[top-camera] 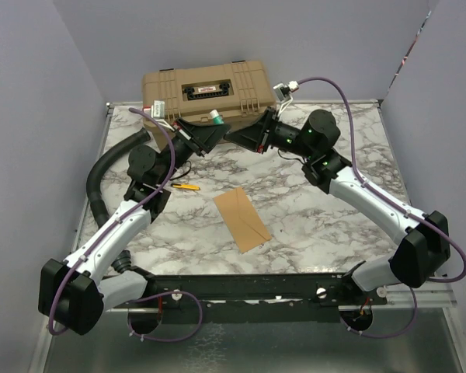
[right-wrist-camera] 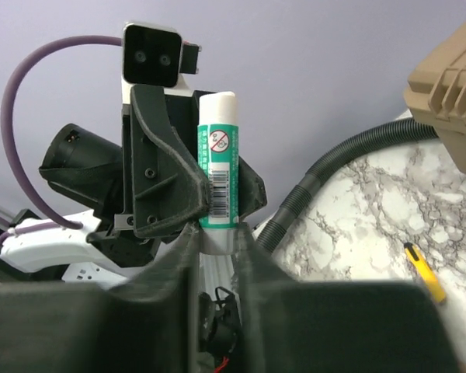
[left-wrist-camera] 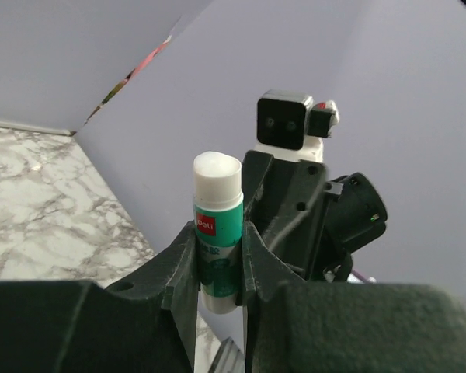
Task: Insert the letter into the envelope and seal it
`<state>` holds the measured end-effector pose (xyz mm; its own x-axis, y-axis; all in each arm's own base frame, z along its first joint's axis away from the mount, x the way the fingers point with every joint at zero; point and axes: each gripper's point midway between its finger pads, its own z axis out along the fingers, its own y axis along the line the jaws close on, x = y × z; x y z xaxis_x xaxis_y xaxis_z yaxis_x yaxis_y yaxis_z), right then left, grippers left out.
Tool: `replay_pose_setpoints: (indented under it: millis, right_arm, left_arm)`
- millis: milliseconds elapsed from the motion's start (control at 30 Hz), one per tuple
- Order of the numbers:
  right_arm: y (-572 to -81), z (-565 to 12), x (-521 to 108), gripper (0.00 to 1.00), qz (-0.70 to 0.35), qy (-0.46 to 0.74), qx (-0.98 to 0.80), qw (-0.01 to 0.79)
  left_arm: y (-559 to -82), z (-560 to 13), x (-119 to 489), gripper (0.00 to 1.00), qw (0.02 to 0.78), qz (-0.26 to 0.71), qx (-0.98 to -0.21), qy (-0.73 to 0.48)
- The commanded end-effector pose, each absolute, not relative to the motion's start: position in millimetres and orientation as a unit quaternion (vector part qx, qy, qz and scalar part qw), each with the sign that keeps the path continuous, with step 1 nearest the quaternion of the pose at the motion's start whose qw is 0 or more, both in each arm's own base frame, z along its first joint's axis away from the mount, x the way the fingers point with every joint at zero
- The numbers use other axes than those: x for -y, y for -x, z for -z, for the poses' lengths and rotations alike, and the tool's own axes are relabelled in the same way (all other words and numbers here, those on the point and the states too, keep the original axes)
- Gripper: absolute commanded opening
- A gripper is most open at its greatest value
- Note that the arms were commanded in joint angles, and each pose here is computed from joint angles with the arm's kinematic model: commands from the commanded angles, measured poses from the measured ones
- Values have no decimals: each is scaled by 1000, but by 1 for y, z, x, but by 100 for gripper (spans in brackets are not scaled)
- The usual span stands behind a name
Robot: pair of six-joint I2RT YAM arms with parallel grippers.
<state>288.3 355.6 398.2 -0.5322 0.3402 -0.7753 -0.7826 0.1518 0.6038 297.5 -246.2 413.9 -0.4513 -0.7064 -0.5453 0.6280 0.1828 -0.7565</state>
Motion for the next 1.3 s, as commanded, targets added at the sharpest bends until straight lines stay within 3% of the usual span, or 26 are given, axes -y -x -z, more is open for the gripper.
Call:
replay_pose_setpoints:
  millis: [0, 33, 100, 233, 333, 500, 767, 967, 1267]
  right_arm:
    - [-304, -400, -338, 45, -574, 167, -628, 499]
    - [-310, -383, -332, 58, -545, 153, -658, 497]
    - [-319, -359, -315, 74, -490, 123, -698, 508]
    - [-332, -316, -275, 82, -380, 59, -765, 517]
    - [-344, -270, -238, 82, -272, -9, -823, 498]
    - [-354, -190, -173, 82, -109, -108, -896, 416]
    - [-390, -110, -159, 72, -65, -44, -948, 308]
    - [-413, -81, -171, 67, -55, -1, -961, 272]
    - [-417, -54, -164, 49, -14, -19, -973, 230]
  left_arm:
    - [-297, -383, 247, 0, 525, 602, -601, 16]
    - [-303, -377, 243, 0, 536, 582, -612, 23]
    - [-316, -360, 231, 0, 556, 530, -639, 42]
    - [-337, -319, 195, 0, 582, 407, -696, 104]
    - [-345, -297, 168, 0, 592, 337, -717, 146]
    - [-341, -285, 163, 0, 592, 320, -726, 142]
    - [-334, -276, 172, 0, 578, 336, -734, 120]
    - [-332, -272, 176, 0, 571, 347, -735, 118]
    - [-327, -287, 181, 0, 590, 371, -711, 94]
